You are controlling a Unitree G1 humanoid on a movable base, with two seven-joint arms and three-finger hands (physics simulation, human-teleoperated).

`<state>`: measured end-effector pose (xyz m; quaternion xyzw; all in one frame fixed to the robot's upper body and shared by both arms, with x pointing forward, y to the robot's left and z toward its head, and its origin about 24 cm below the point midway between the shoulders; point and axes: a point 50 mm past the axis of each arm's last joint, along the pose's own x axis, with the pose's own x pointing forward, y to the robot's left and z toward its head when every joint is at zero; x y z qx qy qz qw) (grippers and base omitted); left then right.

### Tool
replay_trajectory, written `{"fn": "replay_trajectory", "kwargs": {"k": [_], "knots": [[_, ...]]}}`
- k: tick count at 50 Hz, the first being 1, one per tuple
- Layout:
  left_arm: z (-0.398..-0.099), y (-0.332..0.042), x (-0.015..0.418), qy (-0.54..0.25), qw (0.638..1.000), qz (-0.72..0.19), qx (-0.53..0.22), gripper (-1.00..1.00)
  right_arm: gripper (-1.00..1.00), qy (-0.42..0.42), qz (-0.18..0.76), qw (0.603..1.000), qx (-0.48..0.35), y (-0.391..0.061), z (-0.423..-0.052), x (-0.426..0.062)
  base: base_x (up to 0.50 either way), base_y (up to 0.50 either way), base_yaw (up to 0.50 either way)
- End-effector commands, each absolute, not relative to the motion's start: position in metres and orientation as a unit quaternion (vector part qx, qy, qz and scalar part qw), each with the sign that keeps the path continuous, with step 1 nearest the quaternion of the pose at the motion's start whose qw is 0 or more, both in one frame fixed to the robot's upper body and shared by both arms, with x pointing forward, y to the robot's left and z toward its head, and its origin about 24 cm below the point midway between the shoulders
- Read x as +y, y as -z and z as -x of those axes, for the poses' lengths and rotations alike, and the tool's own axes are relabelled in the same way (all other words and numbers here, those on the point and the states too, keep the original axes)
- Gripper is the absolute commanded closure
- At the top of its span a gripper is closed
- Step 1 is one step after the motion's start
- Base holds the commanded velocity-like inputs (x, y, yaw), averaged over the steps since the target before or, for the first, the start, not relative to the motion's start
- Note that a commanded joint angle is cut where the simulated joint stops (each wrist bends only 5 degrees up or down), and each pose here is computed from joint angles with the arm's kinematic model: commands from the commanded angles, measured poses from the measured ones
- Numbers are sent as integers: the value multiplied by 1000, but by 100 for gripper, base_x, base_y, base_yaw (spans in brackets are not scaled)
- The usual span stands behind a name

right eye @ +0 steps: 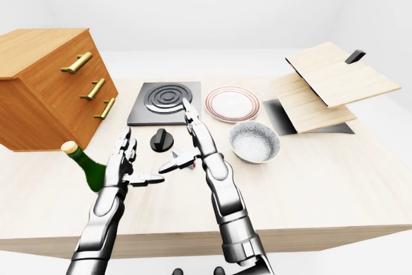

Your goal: Pick up the cream cheese and put it in the bowl.

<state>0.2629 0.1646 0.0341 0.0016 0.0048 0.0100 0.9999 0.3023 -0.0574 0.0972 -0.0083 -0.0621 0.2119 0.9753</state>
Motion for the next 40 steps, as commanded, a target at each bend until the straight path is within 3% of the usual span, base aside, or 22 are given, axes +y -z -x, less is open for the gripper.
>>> {"fn": "replay_trajectory", "kwargs": {"k": [1,25,40], "knots": [[-264,-35,166,-13,1000,1,5,-100,-100,-209,34,976,-48,-89,-300,-56,0,0,0],[-267,-37,169,-21,1000,5,4,-100,-100,-170,60,981,74,-36,-313,-67,0,0,0],[-266,-36,168,-20,1000,6,6,-100,-100,-184,71,978,75,-24,-314,-63,0,0,0]]}}
